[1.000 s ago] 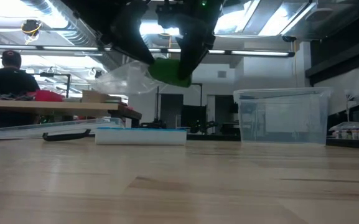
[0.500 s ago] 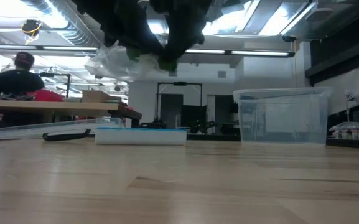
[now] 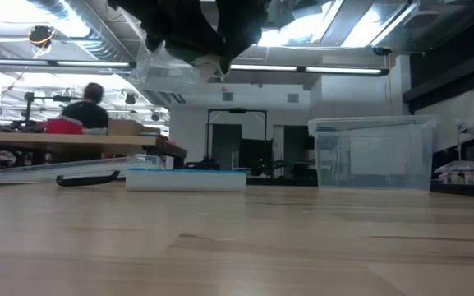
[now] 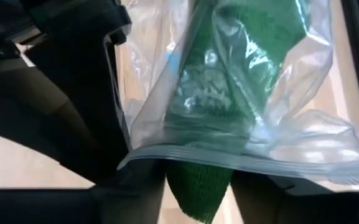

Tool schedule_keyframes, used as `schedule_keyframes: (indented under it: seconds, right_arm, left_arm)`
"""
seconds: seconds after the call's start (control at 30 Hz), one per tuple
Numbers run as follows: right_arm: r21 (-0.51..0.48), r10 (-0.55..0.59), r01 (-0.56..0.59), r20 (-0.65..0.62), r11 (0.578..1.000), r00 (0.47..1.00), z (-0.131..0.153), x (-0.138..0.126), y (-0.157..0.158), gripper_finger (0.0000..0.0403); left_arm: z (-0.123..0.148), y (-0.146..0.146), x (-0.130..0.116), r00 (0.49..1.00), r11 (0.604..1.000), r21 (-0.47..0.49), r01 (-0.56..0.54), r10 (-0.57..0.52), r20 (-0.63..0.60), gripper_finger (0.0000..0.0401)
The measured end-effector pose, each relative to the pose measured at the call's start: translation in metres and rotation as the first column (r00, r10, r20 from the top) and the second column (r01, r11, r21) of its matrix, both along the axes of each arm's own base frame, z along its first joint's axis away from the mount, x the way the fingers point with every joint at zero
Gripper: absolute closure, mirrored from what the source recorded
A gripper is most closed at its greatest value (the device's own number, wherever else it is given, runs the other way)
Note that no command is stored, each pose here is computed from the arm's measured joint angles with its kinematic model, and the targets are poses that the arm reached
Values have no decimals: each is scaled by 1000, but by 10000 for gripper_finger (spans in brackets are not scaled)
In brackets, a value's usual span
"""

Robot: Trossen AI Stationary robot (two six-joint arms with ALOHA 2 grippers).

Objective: Roll bandage
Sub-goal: Put the rolled green bandage into the transparent zip bag

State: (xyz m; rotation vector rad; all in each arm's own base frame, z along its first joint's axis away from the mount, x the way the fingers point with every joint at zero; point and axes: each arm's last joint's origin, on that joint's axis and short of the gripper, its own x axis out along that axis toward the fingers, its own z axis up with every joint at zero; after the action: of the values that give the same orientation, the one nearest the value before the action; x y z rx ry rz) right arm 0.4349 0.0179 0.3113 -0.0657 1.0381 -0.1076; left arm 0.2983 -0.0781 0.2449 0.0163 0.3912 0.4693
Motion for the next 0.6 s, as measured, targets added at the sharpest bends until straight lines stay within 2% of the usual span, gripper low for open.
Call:
schedule_keyframes:
  seconds: [0.23,0.47,0.6]
  right_arm:
    - [-42,6,-5,9,999,1000,1,1,-1,180]
    - [-47,29,-29,8,999,1000,1,1,0,171]
    - [-61,53,-53,-3,997,999,11,-2,0,171]
  left_arm:
    - [1,0,1,1000,1000,3,12,-12,3,401]
    - [1,-1,0,1000,1000,18,23,-23,-4,401]
    - [3,-2,2,1000,1000,12,20,-21,23,401]
